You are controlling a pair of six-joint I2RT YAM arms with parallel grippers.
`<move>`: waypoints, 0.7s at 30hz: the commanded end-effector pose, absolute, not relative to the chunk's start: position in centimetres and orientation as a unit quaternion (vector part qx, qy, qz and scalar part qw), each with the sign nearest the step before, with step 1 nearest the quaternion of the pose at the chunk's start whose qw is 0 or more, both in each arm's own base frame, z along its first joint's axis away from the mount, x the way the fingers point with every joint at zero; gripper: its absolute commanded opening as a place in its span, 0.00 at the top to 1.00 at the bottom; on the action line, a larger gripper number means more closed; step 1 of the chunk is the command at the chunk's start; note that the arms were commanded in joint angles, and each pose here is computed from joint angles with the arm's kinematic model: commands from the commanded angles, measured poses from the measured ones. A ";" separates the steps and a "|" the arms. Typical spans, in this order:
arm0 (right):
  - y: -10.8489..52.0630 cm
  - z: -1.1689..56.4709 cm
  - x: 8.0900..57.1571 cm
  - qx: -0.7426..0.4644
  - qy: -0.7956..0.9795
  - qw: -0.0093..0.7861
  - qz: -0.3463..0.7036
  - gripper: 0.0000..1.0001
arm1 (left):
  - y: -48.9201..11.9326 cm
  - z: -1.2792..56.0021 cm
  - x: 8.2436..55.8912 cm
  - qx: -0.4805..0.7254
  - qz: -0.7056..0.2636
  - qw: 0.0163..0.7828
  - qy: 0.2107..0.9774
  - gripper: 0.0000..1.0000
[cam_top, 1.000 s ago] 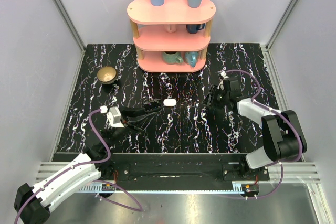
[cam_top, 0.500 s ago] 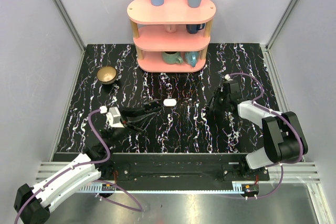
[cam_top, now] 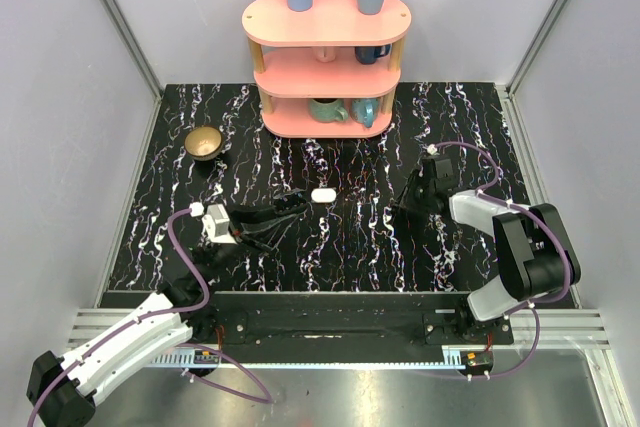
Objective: Insert the wireless bluetooth earbuds into the charging case
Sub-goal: Pick up the right earbud from the center of the board.
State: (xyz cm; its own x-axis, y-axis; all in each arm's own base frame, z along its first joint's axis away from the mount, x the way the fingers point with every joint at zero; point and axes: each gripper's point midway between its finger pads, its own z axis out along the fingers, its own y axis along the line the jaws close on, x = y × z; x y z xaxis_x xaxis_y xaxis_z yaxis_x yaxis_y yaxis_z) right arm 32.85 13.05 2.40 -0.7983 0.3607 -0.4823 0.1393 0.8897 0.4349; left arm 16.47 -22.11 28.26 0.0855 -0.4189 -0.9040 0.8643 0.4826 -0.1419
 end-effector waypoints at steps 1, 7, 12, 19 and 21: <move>13.8 2.3 33.2 0.130 0.927 0.285 0.204 0.69 | -21.6 29.7 16.5 0.211 -0.456 0.720 0.479 1.00; 14.2 2.1 32.8 0.128 0.928 0.275 0.216 0.71 | -21.6 29.7 16.5 0.210 -0.457 0.719 0.479 1.00; 14.2 2.1 32.8 0.127 0.929 0.274 0.215 0.76 | -21.5 29.7 16.4 0.209 -0.456 0.720 0.480 1.00; 15.2 3.2 33.4 0.101 0.921 0.288 0.242 0.87 | -21.5 29.6 16.5 0.210 -0.455 0.719 0.481 1.00; 15.7 3.5 33.4 0.092 0.919 0.287 0.255 0.89 | -21.6 29.6 16.4 0.210 -0.456 0.719 0.481 1.00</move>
